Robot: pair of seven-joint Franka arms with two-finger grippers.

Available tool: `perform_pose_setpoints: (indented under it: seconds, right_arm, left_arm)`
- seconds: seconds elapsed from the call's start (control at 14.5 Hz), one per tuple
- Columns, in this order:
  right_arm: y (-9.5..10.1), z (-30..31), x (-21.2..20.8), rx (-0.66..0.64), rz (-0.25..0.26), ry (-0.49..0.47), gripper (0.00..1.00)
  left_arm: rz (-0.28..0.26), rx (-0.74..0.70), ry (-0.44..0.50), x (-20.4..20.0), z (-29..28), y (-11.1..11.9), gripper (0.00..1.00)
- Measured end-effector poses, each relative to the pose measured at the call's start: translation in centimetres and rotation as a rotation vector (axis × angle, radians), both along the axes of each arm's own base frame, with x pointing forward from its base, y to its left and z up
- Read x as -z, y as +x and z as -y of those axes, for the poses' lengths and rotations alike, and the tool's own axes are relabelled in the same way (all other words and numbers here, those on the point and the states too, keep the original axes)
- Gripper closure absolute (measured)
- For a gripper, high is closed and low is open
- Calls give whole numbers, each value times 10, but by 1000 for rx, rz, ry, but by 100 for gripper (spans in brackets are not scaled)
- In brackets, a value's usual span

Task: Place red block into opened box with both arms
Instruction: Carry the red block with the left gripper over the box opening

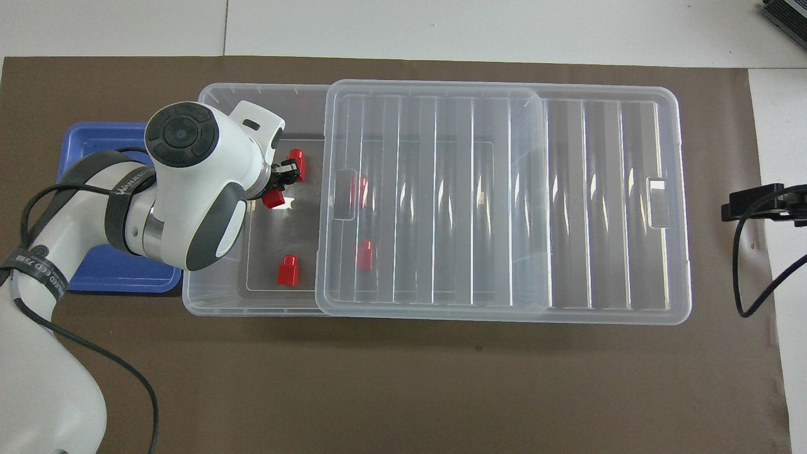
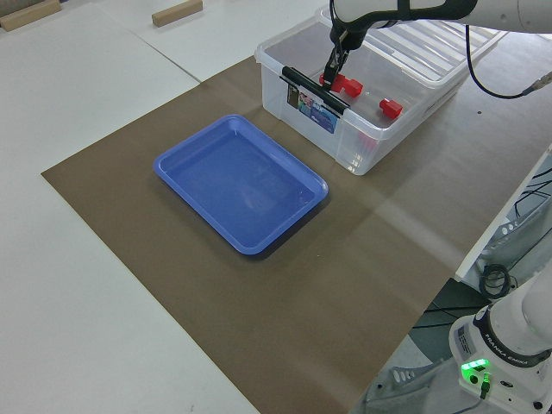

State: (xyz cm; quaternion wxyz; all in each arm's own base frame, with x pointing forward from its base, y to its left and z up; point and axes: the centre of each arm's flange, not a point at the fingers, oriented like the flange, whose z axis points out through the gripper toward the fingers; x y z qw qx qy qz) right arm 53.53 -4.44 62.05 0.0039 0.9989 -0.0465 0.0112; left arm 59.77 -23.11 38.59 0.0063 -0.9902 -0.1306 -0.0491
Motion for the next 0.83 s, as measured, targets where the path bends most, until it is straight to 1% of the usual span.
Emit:
perform_pose_setpoints:
  seconds: [0.21,0.34,0.55,0.83]
  right_arm:
    - [0,0,0,0,0,0,0]
    - [0,0,0,0,0,0,0]
    - [0,0,1,0,-1,0,0]
    - [0,0,2,0,-4,0,0]
  left_arm:
    - [8,12,15,31,16,-2,66]
    - [18,20,20,45,16,-3,66]
    - [39,29,26,62,8,-7,66]
    - [45,29,29,73,0,-10,66]
